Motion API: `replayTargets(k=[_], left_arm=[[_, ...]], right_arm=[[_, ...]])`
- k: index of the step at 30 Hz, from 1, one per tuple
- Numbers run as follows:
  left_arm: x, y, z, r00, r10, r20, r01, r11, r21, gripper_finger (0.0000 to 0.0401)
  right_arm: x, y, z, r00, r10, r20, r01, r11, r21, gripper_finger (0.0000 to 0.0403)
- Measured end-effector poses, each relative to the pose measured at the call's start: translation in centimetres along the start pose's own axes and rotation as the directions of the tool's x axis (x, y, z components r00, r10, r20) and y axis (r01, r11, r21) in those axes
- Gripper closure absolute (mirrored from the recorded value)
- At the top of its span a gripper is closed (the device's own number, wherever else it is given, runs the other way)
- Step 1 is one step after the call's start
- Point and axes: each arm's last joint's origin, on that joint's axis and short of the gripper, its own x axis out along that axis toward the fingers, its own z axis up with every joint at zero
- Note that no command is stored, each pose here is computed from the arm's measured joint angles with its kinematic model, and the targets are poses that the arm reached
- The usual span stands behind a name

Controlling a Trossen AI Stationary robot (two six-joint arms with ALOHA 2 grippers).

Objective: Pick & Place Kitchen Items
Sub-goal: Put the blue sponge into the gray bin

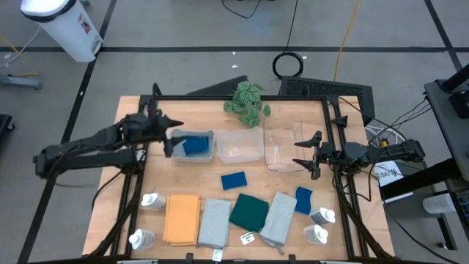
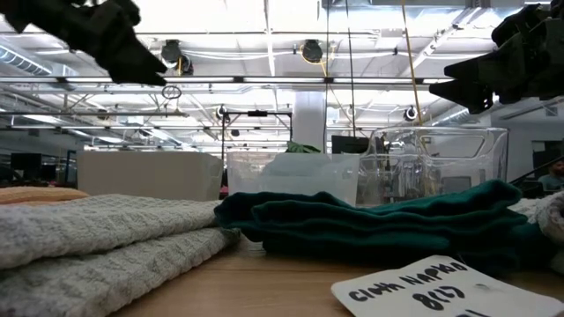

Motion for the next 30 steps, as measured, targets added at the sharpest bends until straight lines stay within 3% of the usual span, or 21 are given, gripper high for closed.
replayTargets(k=[9,27,30], left_arm=[[-1.4,0.0,-2.8,0.977,-0.003,0.211,0.007,1.0,-0.018,0.0107],[-1.1,0.0,-3.6,0.981,-0.006,0.192,0.01,1.0,-0.023,0.0107],[-1.1,0.0,-3.6,0.981,-0.005,0.192,0.01,1.0,-0.024,0.0107]], right_arm=[[0.0,0.0,0.0,1.0,0.0,0.0,0.0,1.0,0.0,0.0124],[0.0,0.0,0.0,1.0,0.002,0.003,-0.002,1.0,0.004,0.0124],[0.0,0.0,0.3,0.999,0.009,0.031,-0.013,0.992,0.126,0.0124]])
